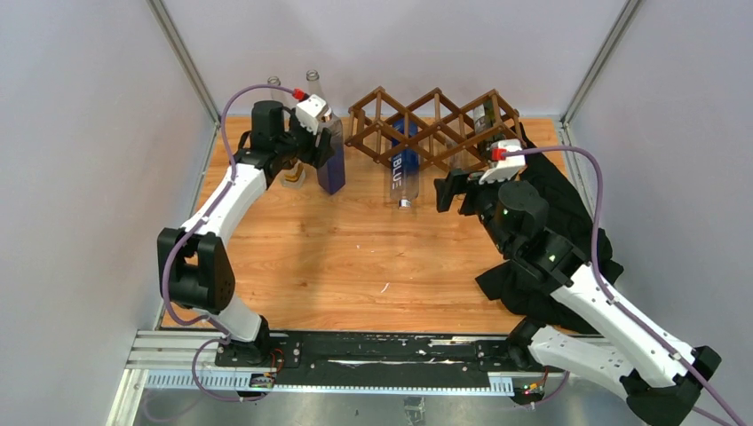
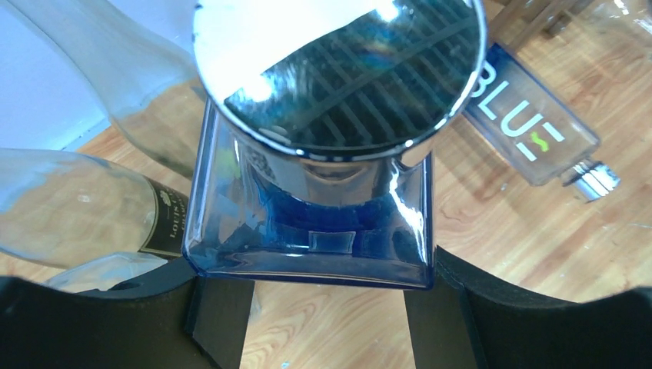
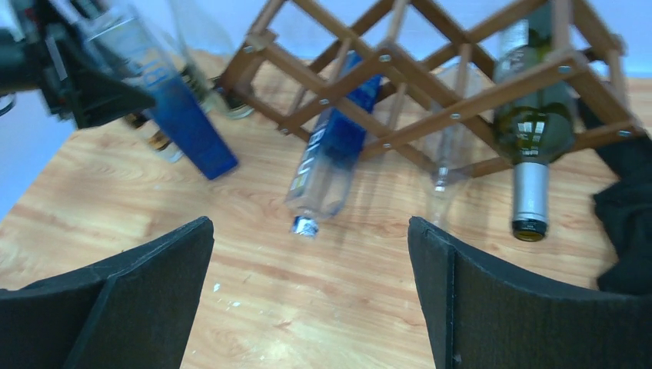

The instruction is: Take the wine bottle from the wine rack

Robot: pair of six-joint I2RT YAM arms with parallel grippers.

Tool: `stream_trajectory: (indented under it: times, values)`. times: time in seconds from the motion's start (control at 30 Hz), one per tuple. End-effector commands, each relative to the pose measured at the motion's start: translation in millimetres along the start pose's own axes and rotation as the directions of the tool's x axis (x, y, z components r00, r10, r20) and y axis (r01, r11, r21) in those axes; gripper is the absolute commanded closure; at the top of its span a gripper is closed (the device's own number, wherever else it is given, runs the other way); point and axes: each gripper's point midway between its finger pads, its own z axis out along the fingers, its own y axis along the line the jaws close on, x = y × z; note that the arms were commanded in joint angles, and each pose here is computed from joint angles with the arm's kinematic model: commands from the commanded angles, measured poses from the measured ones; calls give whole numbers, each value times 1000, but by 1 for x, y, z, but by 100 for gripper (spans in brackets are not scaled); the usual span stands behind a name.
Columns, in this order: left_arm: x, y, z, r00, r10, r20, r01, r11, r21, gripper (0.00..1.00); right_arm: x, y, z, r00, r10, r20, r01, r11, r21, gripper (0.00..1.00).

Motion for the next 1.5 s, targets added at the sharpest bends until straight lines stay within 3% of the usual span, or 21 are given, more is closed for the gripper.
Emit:
stream_trajectory:
  times: [0.0, 0.23, 0.3, 0.37, 0.63, 0.77, 0.93, 1.2, 1.47]
  values:
    - [-62, 25, -1, 967, 154, 203, -136, 986, -96, 100, -1, -38, 9, 998, 57, 6, -57, 989, 138, 0]
    - [-39, 31, 9, 977, 147, 155, -130, 985, -113, 97, 6, -103, 27, 990, 140, 11, -136, 933, 332, 0]
    - [-38, 32, 10, 979, 134, 152, -118, 987, -111, 85, 10, -123, 33, 985, 169, 15, -162, 910, 381, 0]
    - [-37, 29, 11, 984, 112, 142, -100, 991, -87, 62, 14, -145, 40, 979, 202, 20, -191, 884, 427, 0]
    - [-48, 15, -10, 991, 60, 119, -56, 998, -41, 1, 39, -213, 73, 946, 323, -4, -278, 822, 497, 0]
    - [-67, 5, -33, 988, 69, 137, -65, 997, -30, 0, 51, -228, 96, 913, 407, -27, -356, 827, 435, 0]
    - [-77, -7, -59, 995, 51, 84, -51, 999, 2, 0, 62, -226, 127, 879, 472, -67, -424, 839, 340, 0]
    - [-86, -17, -91, 999, 46, 29, -46, 999, 6, 0, 92, -223, 154, 839, 516, -172, -462, 843, 275, 0]
    - [-87, -28, -112, 999, 30, -22, -29, 999, 28, 0, 102, -213, 166, 822, 534, -199, -500, 843, 198, 19]
